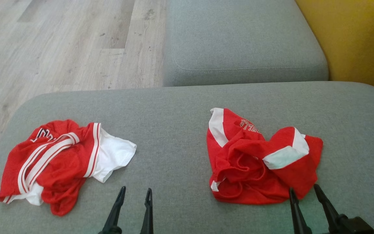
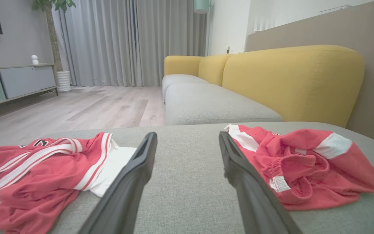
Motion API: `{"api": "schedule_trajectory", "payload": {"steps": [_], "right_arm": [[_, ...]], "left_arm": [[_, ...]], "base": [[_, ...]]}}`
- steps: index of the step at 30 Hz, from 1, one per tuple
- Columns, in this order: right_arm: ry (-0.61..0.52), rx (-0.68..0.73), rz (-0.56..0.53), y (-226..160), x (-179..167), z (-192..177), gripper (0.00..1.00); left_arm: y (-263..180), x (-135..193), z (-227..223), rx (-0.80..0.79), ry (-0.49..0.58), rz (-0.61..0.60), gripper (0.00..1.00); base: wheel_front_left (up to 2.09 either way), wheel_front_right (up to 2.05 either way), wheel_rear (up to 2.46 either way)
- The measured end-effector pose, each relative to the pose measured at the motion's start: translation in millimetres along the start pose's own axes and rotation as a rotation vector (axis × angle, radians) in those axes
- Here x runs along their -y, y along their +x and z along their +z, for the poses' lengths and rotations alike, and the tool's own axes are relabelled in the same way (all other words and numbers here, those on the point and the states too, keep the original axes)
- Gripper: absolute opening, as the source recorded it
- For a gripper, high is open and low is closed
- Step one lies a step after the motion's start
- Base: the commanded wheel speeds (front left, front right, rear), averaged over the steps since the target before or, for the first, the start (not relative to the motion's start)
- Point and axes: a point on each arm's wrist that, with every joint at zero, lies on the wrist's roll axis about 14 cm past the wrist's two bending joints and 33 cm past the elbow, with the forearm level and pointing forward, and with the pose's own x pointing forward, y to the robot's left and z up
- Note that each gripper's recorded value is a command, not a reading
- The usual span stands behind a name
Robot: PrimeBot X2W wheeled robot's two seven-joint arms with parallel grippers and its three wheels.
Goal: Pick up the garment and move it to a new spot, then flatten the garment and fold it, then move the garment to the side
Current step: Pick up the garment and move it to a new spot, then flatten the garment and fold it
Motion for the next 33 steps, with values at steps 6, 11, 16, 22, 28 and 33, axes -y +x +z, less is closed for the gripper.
{"api": "schedule_trajectory", "payload": {"steps": [6, 11, 16, 22, 28, 33], "right_arm": [[0.007, 0.001, 0.0, 1, 0, 0, 1.0], [0.007, 0.002, 0.002, 1, -1, 1, 1.0], [0.007, 0.001, 0.001, 1, 0, 0, 1.0], [0.008, 0.001, 0.001, 1, 0, 0, 1.0], [0.009, 0.003, -0.003, 0, 0, 0, 1.0], [0.011, 0.0, -0.005, -1, 0, 0, 1.0]], "left_arm": [[1, -3, -3, -0.007, 0.012, -0.006, 1.0], [1, -4, -3, -0.005, 0.018, -0.004, 1.0], [2, -3, -4, -0.007, 0.014, -0.007, 1.0], [1, -8, -10, -0.026, 0.011, 0.0, 1.0], [1, -4, -12, -0.03, 0.014, -0.017, 1.0], [2, -1, -13, -0.034, 0.012, -0.029, 1.0]], "base": [[0.0, 0.0, 0.0], [0.0, 0.0, 0.0], [0.0, 0.0, 0.0], [0.0, 0.0, 0.0], [0.0, 0.0, 0.0], [0.0, 0.0, 0.0]]}}
